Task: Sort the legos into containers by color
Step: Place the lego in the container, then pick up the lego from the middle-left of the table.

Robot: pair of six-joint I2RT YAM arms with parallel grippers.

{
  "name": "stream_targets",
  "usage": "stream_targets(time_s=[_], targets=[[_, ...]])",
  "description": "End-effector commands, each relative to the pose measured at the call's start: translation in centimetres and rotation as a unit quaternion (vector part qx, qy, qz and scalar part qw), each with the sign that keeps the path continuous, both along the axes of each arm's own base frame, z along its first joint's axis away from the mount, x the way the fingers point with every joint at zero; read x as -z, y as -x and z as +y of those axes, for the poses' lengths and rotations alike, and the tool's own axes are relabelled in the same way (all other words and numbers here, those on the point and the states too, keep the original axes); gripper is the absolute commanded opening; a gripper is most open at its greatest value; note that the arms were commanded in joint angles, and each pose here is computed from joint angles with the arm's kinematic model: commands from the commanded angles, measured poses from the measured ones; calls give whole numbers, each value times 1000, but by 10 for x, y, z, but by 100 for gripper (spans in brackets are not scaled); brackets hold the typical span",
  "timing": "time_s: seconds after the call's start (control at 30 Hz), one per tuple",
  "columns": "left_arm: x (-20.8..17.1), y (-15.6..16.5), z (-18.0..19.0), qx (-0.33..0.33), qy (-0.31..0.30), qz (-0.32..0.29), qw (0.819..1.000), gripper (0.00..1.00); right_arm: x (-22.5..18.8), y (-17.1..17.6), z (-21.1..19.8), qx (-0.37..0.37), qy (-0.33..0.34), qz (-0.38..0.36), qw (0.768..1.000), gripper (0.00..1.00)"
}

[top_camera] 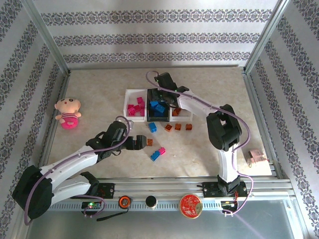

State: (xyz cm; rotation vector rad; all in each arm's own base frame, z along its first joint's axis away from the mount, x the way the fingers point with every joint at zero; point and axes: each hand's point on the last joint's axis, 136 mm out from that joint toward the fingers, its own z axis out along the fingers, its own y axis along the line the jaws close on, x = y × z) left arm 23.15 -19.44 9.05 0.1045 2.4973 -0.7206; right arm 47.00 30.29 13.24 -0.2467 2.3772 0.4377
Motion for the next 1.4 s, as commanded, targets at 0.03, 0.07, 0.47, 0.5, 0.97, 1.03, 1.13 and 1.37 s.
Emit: stream_targets(time_s=[0.03,0.07,0.47,0.5,0.97,1.03,1.13,1.37], targets=[[1,11,-14,57,-19,5,998,100,-31,12,-10,12,-17,-36,999,64],[2,13,-17,65,-24,5,998,99,-32,20,-12,11,-19,-38,999,64],[33,48,-54,183,-111,11,977,90,5,113,-51,13,-58,-11,998,65],[35,48,-56,188,-117,11,975,88,6,118,-54,14,-59,-12,998,65],[60,53,-84,232,-175,14,957,60,-2,150,-83,29,-69,-28,997,66],[62,55,-86,234,-171,17,957,54,-1,151,-86,33,-68,-28,997,66],[64,58,-85,233,-168,24,958,44,1,153,-90,39,-67,-27,997,66],[55,58,-77,212,-161,13,964,24,3,155,-95,43,-67,-26,997,66]])
